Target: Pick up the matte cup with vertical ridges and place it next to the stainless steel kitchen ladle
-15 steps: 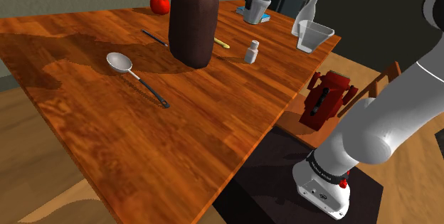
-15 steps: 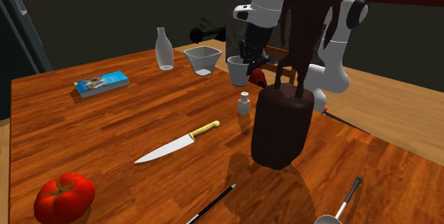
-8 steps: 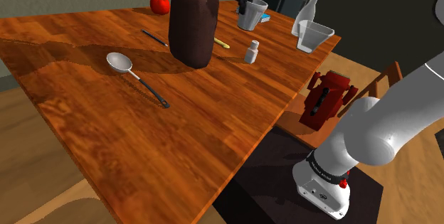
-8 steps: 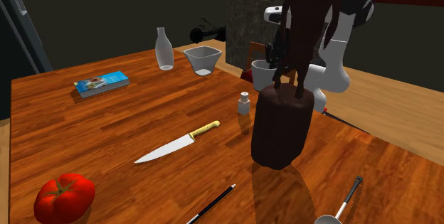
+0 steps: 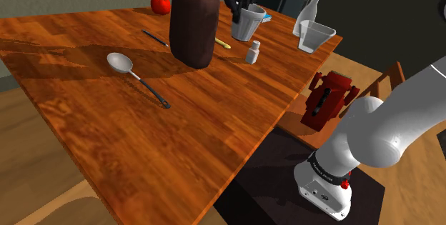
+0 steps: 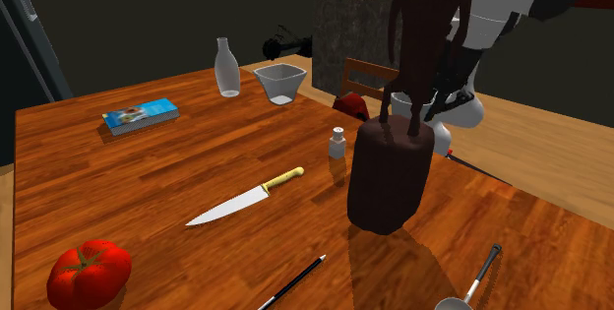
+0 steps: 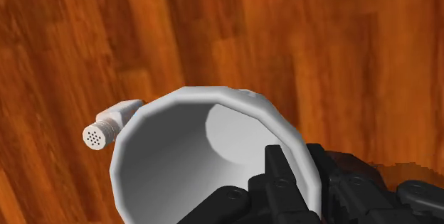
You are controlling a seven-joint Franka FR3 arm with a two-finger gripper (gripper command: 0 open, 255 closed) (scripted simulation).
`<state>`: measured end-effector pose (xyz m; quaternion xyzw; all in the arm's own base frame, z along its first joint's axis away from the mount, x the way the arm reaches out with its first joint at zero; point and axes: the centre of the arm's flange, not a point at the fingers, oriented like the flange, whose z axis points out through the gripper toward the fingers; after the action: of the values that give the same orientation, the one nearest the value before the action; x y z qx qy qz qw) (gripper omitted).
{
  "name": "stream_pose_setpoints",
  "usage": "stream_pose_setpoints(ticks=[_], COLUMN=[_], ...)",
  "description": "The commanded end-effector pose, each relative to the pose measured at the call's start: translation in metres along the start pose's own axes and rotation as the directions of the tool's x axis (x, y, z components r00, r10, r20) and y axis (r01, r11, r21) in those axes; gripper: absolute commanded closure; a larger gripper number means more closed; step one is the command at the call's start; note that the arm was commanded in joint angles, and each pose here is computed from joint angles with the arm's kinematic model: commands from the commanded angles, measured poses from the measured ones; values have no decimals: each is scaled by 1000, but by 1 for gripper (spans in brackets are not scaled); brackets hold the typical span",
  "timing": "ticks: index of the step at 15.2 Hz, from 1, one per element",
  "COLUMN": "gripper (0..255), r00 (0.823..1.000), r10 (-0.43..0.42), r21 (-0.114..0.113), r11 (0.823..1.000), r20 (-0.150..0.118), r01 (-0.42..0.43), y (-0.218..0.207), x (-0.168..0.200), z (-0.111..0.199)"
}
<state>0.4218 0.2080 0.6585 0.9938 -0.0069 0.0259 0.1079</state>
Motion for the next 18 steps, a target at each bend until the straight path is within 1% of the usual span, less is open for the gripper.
stream_pose_setpoints(ticks=[1, 15, 18], gripper=[255, 255, 255], r00=[1000, 1000, 1000], r10=[1, 1, 1], r21=[0, 0, 0], r11=[1000, 1000, 1000], r20=[0, 0, 0], r01=[-1, -1, -1], y=[-22, -177, -180], x=[-11, -95, -96], z=[-7, -46, -31])
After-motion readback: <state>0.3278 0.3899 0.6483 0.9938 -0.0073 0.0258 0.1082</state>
